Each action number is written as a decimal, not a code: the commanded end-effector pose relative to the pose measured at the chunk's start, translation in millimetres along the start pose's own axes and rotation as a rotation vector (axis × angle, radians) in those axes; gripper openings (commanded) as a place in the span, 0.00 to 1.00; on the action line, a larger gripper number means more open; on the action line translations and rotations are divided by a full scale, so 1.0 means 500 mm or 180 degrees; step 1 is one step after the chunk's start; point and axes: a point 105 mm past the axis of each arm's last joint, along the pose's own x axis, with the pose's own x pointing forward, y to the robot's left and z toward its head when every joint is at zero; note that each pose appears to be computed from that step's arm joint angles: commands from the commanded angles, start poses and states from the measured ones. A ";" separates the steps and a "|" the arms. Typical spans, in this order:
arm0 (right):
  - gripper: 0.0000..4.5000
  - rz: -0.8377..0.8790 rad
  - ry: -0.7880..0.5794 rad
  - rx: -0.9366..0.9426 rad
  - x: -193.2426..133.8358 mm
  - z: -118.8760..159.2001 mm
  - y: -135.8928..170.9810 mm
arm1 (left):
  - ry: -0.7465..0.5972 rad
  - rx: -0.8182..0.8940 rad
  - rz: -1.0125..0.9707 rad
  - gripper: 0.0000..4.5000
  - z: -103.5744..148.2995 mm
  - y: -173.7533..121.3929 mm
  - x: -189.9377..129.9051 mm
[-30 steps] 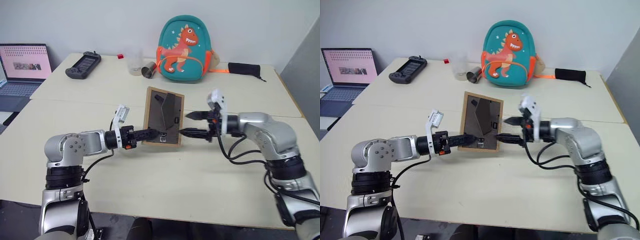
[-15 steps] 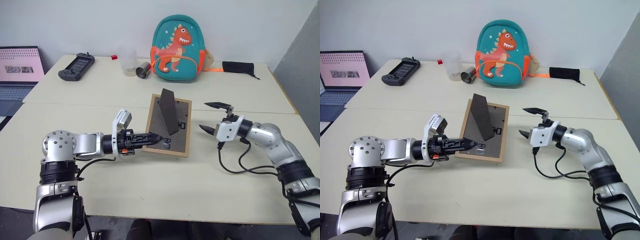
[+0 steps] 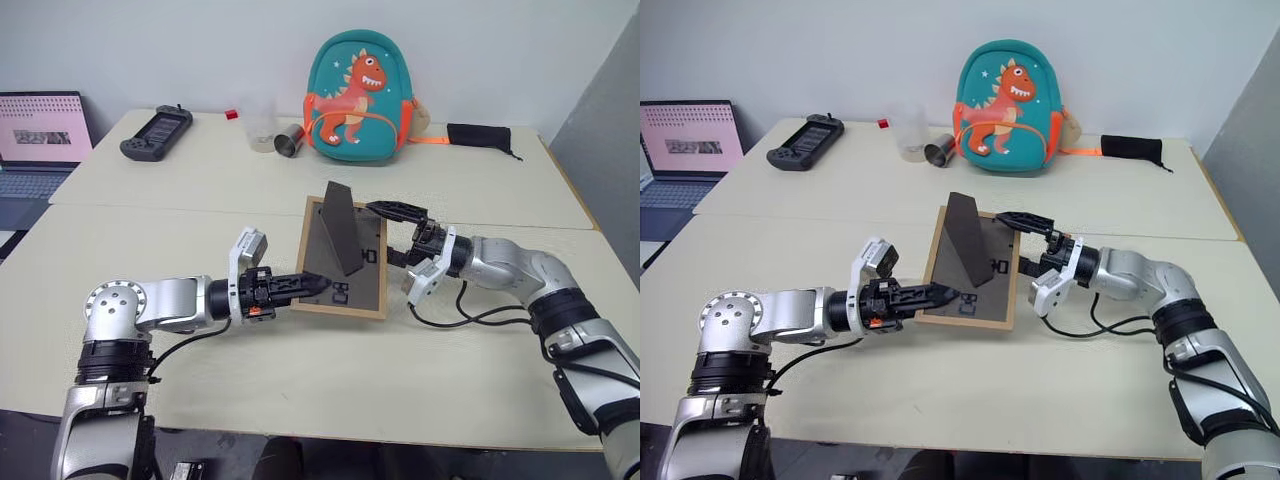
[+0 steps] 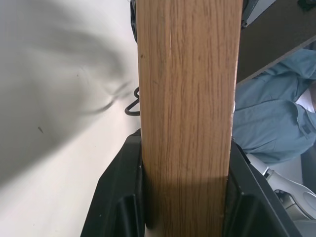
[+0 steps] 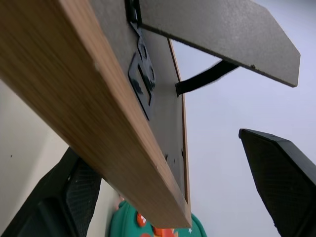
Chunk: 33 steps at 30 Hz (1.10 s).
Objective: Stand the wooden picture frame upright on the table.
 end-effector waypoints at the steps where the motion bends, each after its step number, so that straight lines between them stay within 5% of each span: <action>1: 0.79 -0.0125 -0.0148 0.0023 0.002 0.013 -0.014 | -0.0005 0.0093 -0.0150 0.29 -0.001 -0.026 0.005; 9: 0.38 -0.0189 -0.0136 -0.0038 0.006 0.010 -0.023 | 0.0074 0.0099 -0.0119 0.29 -0.015 -0.023 0.007; 13: 0.38 -0.0150 -0.0125 -0.0034 0.002 0.009 -0.019 | 0.0102 0.0120 -0.0077 0.29 -0.016 -0.023 0.006; 24: 0.29 -0.0115 0.0026 0.0054 -0.021 -0.010 -0.020 | -0.0238 0.0451 0.0254 0.87 0.051 -0.030 -0.050; 27: 0.29 -0.0199 0.0291 0.0610 -0.032 -0.036 -0.021 | -0.0484 0.1236 0.0846 0.99 0.109 -0.045 -0.115; 33: 0.29 -0.0335 0.0597 0.2271 -0.014 -0.078 -0.042 | -0.0466 0.2341 0.1461 1.00 0.127 -0.048 -0.149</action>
